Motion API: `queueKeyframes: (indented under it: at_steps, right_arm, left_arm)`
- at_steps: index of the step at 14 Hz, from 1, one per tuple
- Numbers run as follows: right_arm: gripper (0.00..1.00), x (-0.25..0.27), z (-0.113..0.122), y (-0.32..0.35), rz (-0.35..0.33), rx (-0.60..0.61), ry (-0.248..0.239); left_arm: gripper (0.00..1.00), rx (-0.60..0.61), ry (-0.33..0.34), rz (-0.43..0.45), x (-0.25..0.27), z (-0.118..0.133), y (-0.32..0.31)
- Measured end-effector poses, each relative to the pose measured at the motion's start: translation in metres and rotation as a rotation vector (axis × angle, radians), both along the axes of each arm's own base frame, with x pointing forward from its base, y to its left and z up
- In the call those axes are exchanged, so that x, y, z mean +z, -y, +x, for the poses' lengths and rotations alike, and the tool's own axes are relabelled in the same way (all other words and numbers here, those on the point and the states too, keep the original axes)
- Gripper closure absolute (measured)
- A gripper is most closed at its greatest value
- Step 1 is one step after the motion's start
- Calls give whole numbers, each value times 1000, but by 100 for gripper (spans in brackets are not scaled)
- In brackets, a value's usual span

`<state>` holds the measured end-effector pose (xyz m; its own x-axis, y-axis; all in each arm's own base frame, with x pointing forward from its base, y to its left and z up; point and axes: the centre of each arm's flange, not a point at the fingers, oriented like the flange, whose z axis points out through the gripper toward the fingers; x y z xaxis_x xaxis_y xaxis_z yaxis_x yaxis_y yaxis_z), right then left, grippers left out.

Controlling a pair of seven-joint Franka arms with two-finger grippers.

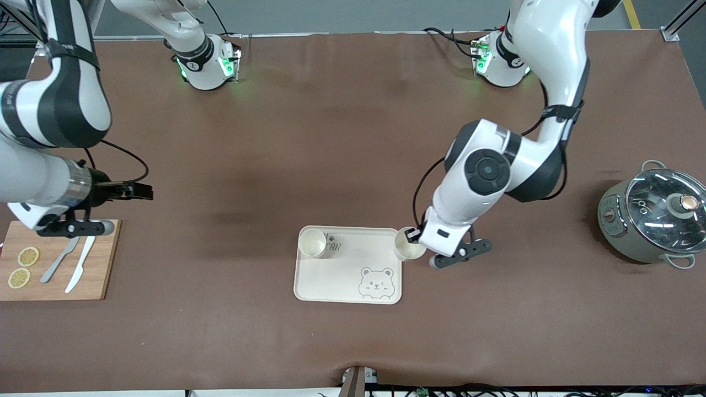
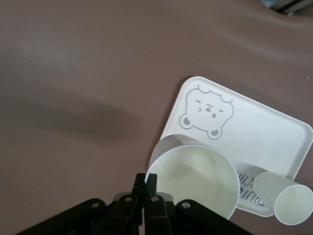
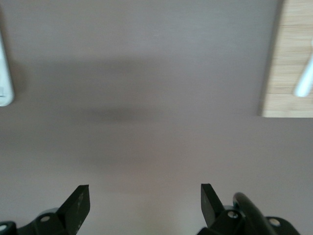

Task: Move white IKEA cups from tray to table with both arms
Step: 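Carry the cup toward the pot while the right gripper reaches the other cup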

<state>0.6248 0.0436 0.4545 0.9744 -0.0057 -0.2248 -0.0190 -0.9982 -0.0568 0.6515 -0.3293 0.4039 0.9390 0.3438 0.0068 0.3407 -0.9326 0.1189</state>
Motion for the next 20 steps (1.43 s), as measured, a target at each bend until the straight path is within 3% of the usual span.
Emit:
queueKeyframes:
  at_steps: [3, 10, 13, 20]
  right_arm:
    - [0, -30, 13, -22, 72, -103, 0]
    - [0, -107, 31, -118, 80, -253, 31]
    - [0, -131, 29, -166, 100, -295, 55]
    - [0, -180, 6, -276, 82, -408, 88]
  left_arm:
    - [97, 8, -60, 33, 15, 3, -38]
    - [97, 36, -178, 96, 26, 1, -107]
    - [97, 56, -194, 152, 13, 2, -135]
    - [97, 80, -249, 165, -20, -3, -171]
